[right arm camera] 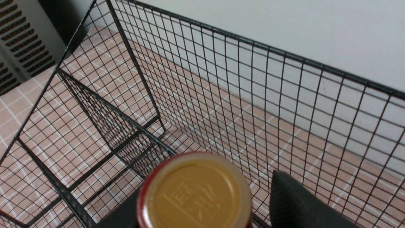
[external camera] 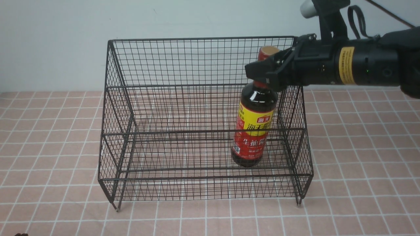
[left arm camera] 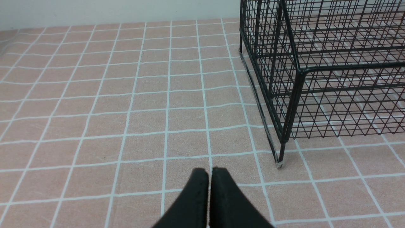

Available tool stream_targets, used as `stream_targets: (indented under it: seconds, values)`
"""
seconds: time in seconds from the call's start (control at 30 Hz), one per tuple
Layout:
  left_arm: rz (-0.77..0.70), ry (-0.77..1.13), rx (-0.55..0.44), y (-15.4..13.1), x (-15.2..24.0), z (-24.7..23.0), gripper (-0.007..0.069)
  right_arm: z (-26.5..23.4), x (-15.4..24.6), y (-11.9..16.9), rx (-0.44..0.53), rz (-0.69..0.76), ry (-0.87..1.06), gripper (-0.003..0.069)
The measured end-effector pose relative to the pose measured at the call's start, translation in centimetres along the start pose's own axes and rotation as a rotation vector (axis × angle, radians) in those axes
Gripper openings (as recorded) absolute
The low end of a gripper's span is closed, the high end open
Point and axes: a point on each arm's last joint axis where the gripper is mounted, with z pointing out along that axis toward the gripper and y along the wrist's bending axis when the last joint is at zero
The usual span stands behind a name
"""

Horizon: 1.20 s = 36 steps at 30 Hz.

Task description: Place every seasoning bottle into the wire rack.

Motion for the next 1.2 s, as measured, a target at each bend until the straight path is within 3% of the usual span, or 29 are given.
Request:
stream_targets:
  seconds: [0.4, 0.53, 0.67, 0.73, 0.87, 0.97, 1.07, 1.1, 1.2]
  values:
    - [0.0, 0.0, 0.0, 0.0, 0.0, 0.0, -0.0007, -9.6, -6.3, 4.5, 0.028, -0.135, -0.274, 0.0392]
    - [0.0, 0.0, 0.0, 0.0, 0.0, 0.0, -0.0007, -13.8, -7.9, 6.6, 0.032, -0.189, -0.381, 0.0327]
    - [0.0, 0.0, 0.0, 0.0, 0.0, 0.0, -0.0007, -17.2, -8.6, 8.4, 0.037, -0.23, -0.463, 0.019]
    - [0.0, 0.0, 0.0, 0.0, 0.0, 0.0, -0.0007, -18.9, -8.2, 9.1, 0.046, -0.241, -0.493, 0.0073]
    - [0.0, 0.0, 0.0, 0.0, 0.0, 0.0, -0.0007, -19.7, -6.9, 9.4, 0.065, -0.238, -0.494, 0.0004]
    - [0.0, 0.0, 0.0, 0.0, 0.0, 0.0, -0.0007, -19.8, -5.2, 9.1, 0.13, -0.274, -0.474, -0.001]
    - [0.0, 0.0, 0.0, 0.0, 0.0, 0.0, -0.0007, -20.0, -3.8, 8.3, 0.271, -0.417, -0.452, -0.0011]
    - [0.0, 0.0, 0.0, 0.0, 0.0, 0.0, -0.0007, -20.1, -3.4, 7.9, 0.337, -0.499, -0.437, -0.0012]
    - [0.0, 0.0, 0.0, 0.0, 0.0, 0.0, -0.0007, -21.2, -2.4, 5.8, 0.674, -0.76, -0.333, -0.0011]
